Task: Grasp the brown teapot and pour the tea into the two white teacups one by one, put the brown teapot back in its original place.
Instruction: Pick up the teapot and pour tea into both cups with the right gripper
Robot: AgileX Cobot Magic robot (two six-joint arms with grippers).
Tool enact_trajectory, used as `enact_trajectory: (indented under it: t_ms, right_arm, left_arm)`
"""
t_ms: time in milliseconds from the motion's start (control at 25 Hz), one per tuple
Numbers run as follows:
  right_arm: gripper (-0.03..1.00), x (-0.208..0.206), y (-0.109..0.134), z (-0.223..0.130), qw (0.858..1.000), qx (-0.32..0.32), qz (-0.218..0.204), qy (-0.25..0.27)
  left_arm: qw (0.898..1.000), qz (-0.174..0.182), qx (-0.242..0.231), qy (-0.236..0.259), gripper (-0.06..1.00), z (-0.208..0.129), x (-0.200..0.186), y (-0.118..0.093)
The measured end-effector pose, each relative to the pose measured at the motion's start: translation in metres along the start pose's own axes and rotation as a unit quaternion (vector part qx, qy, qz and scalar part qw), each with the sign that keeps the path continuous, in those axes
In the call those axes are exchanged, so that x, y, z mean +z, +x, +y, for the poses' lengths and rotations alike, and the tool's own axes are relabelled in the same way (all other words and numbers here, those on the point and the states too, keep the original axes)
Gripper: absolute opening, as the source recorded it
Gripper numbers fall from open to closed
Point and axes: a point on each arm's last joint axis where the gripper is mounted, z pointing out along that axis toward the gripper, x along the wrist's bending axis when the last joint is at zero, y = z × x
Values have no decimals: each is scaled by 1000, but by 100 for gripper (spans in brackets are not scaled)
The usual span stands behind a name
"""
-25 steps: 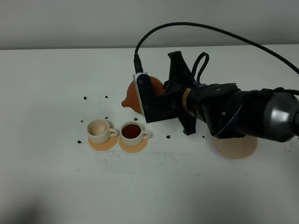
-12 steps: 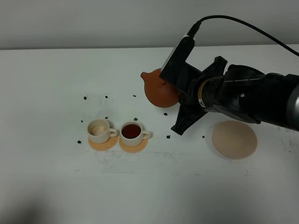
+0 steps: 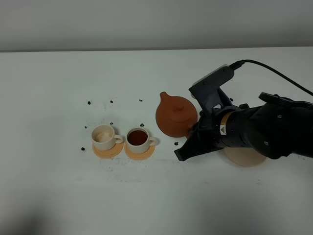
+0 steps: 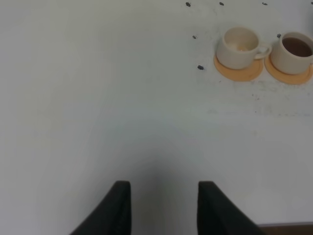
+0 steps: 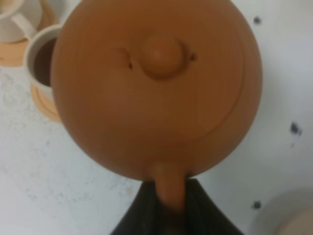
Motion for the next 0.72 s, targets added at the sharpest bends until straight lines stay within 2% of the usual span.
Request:
enact_trajectory:
  t_ms: [240, 720]
  right_arm:
    - [9, 9, -15, -19, 998, 60, -6, 8]
    - [9, 44, -17, -36, 997, 68, -9, 45]
  left_arm:
    - [1000, 0, 0, 0, 31, 0, 0, 0]
    - [1000, 0, 0, 0, 31, 0, 0, 0]
